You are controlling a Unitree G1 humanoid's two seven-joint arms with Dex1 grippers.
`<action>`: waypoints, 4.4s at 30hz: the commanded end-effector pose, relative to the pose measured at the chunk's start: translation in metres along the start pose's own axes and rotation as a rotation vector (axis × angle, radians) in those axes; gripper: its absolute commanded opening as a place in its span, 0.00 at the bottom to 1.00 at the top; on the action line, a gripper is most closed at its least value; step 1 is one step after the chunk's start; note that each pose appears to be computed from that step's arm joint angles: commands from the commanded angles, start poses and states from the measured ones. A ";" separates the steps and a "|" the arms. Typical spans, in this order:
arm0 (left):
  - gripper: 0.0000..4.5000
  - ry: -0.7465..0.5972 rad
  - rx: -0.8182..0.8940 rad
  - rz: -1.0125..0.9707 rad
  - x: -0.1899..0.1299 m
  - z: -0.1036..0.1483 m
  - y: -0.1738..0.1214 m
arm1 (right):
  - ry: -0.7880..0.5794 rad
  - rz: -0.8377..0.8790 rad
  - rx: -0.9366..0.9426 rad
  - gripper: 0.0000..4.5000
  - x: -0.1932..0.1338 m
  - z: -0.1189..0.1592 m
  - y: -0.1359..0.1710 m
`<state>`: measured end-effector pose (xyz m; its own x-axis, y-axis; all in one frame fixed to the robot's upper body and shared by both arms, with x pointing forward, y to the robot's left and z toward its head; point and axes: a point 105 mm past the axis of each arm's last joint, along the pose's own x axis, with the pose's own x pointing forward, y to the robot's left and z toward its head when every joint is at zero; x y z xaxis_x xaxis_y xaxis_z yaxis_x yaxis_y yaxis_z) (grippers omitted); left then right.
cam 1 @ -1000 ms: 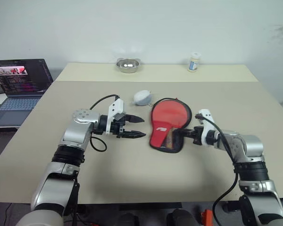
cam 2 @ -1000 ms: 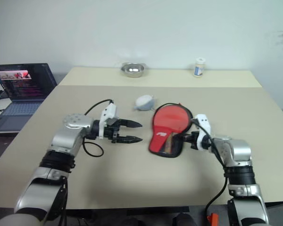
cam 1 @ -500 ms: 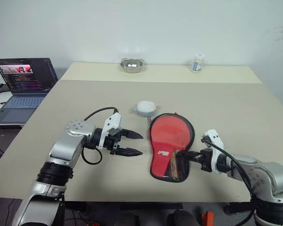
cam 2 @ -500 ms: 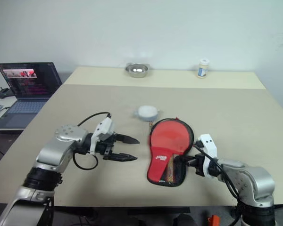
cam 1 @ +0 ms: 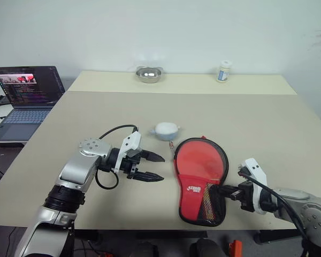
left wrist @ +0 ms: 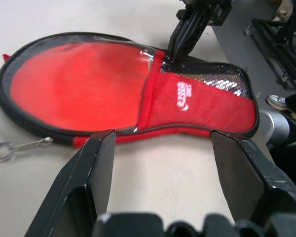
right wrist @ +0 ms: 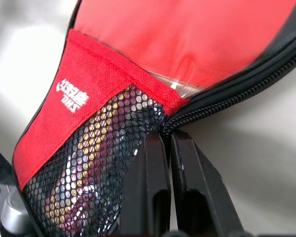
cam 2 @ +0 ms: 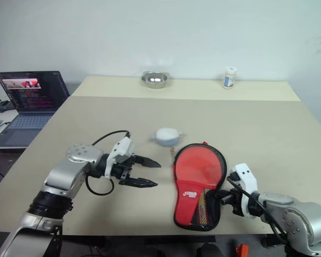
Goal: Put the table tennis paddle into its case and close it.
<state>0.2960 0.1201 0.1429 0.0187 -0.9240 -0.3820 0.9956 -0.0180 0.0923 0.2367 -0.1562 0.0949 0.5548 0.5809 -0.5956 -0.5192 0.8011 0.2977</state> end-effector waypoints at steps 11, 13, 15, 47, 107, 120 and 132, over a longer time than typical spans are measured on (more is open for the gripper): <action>0.73 -0.014 0.042 -0.023 0.002 0.003 -0.003 | -0.019 -0.035 -0.030 0.00 -0.004 0.007 -0.012; 0.73 -0.015 0.042 -0.023 0.002 0.002 -0.004 | -0.038 -0.047 -0.020 0.00 -0.006 0.011 -0.015; 0.73 -0.015 0.042 -0.024 0.003 0.001 -0.004 | -0.038 -0.053 -0.039 0.11 -0.009 0.012 -0.016; 1.00 -0.140 0.003 0.438 -0.007 0.031 0.069 | -0.283 0.139 -0.549 1.00 0.069 0.055 0.029; 1.00 0.217 0.037 0.809 0.073 0.026 0.167 | 0.016 -0.025 -0.481 1.00 0.091 0.004 -0.012; 1.00 0.250 -0.002 0.754 0.095 0.007 0.155 | 0.066 -0.051 -0.408 1.00 0.097 -0.015 -0.022; 1.00 -0.127 -0.388 0.729 0.066 0.015 0.158 | 0.039 -0.040 -0.428 1.00 0.099 -0.006 -0.016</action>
<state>0.4499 0.0498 0.1284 0.6808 -0.6655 -0.3060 0.6920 0.7213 -0.0294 0.3095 -0.0994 0.0743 0.6281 0.6178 -0.4731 -0.7428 0.6571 -0.1280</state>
